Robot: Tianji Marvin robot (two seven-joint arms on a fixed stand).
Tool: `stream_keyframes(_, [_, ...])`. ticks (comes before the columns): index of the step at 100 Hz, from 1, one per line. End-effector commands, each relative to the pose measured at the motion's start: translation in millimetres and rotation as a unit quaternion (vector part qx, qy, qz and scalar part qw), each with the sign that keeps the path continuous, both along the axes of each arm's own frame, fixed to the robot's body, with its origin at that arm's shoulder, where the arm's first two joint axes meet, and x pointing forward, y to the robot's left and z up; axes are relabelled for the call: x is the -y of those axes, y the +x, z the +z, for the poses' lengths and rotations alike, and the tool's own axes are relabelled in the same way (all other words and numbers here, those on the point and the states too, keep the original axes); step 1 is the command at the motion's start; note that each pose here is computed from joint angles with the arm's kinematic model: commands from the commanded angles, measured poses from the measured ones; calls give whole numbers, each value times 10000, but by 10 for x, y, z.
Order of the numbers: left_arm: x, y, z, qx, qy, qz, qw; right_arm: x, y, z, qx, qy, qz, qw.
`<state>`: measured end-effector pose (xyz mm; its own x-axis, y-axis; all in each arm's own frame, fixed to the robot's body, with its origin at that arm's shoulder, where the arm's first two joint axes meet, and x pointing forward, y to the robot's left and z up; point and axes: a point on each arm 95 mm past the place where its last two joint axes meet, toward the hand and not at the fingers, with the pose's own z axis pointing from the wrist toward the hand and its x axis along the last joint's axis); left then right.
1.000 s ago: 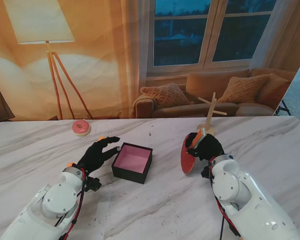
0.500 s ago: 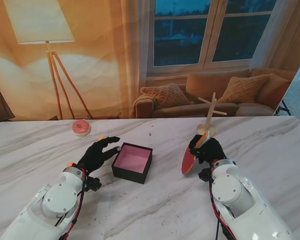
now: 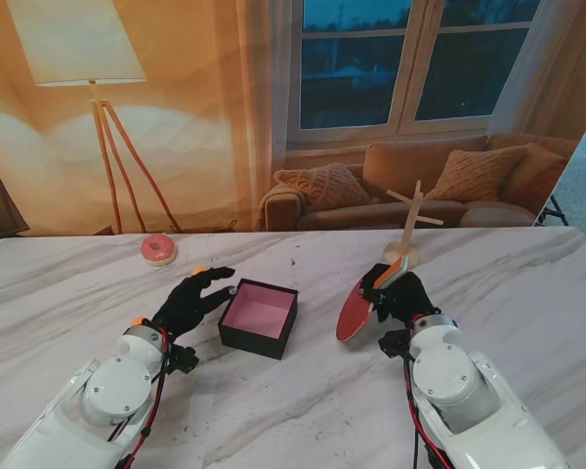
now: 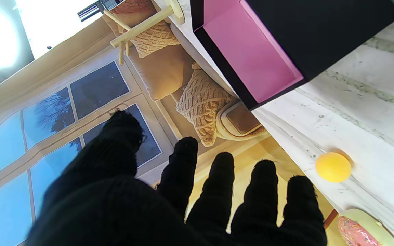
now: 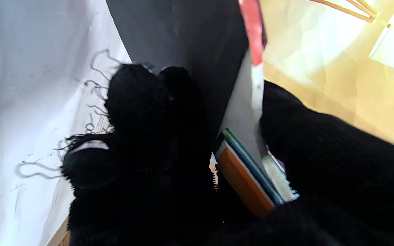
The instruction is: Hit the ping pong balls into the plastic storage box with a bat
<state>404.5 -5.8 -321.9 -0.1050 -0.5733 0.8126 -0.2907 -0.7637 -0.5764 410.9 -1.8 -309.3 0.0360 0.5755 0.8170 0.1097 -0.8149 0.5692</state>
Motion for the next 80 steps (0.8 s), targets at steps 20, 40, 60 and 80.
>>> stream_keyframes(20, [23,-10,-30,-112,-26,-37,9999,-70,-57,42,-23,318,19,9995])
stream_keyframes(40, [12,-9,-7,-98,28,-66,9999,-101,-97,91,2,670,68,9977])
stream_keyframes(60, [-37,10,36,-51,196,-97,9997,-151,-152,114,-1,982,172,9950])
stream_keyframes(80, [-130,44,87,2,484,-135,9987,-180,-201,143,38,1107,264,9935])
